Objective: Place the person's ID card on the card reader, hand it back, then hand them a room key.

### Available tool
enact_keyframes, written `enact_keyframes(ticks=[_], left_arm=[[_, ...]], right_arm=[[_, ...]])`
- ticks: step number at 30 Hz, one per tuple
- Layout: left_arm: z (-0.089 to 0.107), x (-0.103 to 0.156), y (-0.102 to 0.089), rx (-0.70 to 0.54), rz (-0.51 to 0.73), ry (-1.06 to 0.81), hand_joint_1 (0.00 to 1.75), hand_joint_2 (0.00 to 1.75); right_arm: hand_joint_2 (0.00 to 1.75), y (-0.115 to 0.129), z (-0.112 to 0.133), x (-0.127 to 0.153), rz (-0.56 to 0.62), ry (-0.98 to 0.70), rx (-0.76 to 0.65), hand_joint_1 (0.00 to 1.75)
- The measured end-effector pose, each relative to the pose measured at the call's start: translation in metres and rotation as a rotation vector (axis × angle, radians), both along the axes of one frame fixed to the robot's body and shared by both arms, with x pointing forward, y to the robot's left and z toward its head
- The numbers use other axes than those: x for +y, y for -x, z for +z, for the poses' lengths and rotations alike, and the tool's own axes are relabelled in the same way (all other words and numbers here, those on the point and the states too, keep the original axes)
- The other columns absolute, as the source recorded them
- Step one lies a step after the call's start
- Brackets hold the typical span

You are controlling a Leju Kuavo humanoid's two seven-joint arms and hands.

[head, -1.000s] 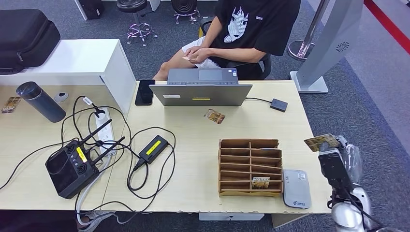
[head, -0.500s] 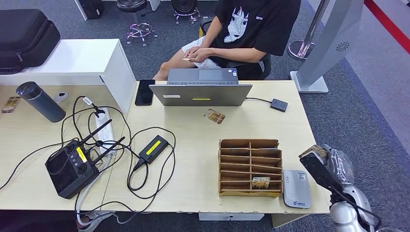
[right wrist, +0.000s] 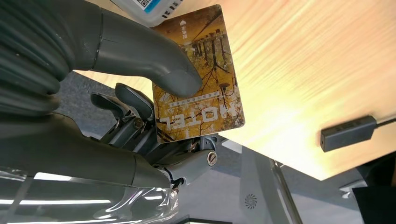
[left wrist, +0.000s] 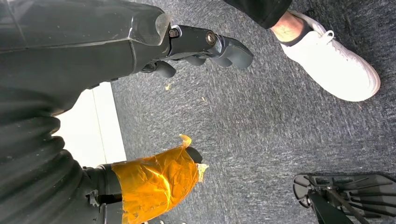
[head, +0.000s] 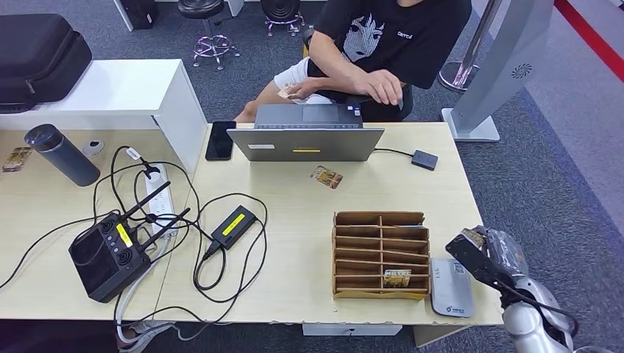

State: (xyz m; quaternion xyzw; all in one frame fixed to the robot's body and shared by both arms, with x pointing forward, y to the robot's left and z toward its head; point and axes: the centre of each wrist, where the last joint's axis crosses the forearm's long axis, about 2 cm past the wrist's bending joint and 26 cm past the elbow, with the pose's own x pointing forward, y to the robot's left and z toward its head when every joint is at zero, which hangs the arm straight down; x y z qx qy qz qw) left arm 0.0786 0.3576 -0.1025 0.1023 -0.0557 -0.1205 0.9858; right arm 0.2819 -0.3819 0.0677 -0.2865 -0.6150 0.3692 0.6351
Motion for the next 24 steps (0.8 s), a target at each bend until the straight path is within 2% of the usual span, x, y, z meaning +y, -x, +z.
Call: enact_keyframes(ticks=[6,11,18,24], left_arm=[[0.0,0.001,0.0,0.001,-0.005,-0.002,0.0,1.75],[0.0,0.001,0.0,0.002,-0.01,-0.003,0.0,1.75],[0.0,0.0,0.0,0.005,-0.022,-0.005,0.0,1.75],[0.0,-0.002,0.0,0.007,-0.03,-0.004,0.0,1.75]], right_arm=[[1.75,0.0,-0.001,-0.003,0.008,0.03,0.029,1.75],[1.75,-0.001,0.001,-0.002,-0.002,0.039,-0.024,1.75],[1.75,0.002,0.018,0.007,-0.015,0.023,-0.236,1.75],[1.75,0.004,0.045,0.03,0.004,-0.055,-0.454,1.75]])
